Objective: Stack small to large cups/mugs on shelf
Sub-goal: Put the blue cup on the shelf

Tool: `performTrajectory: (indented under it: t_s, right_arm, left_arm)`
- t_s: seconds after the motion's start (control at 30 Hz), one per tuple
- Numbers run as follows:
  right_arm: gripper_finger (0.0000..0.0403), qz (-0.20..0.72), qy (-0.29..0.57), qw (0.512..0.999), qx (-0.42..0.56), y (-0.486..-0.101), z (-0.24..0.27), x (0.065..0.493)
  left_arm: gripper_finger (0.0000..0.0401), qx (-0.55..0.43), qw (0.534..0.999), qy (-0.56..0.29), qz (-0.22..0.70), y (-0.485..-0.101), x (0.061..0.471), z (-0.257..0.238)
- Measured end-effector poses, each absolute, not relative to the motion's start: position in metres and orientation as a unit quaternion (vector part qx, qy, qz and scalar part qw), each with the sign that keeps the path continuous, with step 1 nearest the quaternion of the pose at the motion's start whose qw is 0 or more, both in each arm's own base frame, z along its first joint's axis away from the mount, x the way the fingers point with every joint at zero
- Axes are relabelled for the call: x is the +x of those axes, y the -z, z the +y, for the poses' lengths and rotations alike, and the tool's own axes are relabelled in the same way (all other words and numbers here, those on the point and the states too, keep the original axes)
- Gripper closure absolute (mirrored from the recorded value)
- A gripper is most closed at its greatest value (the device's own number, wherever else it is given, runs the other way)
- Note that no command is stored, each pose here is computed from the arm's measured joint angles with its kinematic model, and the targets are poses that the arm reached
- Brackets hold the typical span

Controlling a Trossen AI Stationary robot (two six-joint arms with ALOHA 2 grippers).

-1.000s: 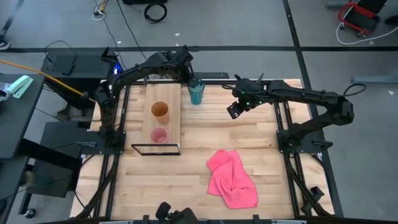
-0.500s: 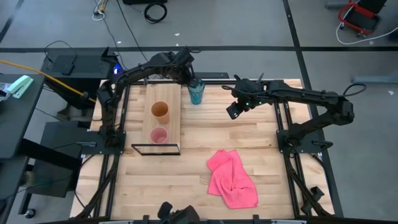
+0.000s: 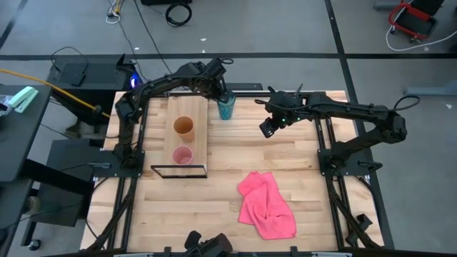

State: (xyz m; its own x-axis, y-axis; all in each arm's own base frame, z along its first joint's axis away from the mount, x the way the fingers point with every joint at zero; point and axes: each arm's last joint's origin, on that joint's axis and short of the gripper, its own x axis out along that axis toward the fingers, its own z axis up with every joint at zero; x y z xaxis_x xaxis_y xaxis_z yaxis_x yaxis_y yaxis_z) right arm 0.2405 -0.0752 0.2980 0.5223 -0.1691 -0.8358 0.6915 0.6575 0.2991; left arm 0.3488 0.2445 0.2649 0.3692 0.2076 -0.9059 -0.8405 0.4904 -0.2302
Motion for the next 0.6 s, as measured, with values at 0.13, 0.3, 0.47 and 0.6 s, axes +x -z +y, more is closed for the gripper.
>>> performTrajectory:
  t_s: [0.13, 0.3, 0.47, 0.6]
  right_arm:
    - [0.0298, 0.409, 0.264, 0.814, 0.317, -0.2983, -0.0753, 0.2409]
    - [0.0298, 0.41, 0.262, 0.815, 0.314, -0.2983, -0.0753, 0.2409]
    - [0.0298, 0.41, 0.261, 0.816, 0.312, -0.2984, -0.0753, 0.241]
    - [0.0298, 0.411, 0.261, 0.817, 0.311, -0.2984, -0.0753, 0.241]
  left_arm:
    - [0.0299, -0.361, 0.747, -0.352, 0.433, -0.2665, 0.3492, 0.2449]
    - [0.0342, -0.361, 0.746, -0.354, 0.434, -0.2663, 0.3475, 0.2466]
    - [0.0388, -0.359, 0.747, -0.353, 0.434, -0.2664, 0.3476, 0.2467]
    - [0.0382, -0.36, 0.747, -0.35, 0.436, -0.2664, 0.348, 0.2457]
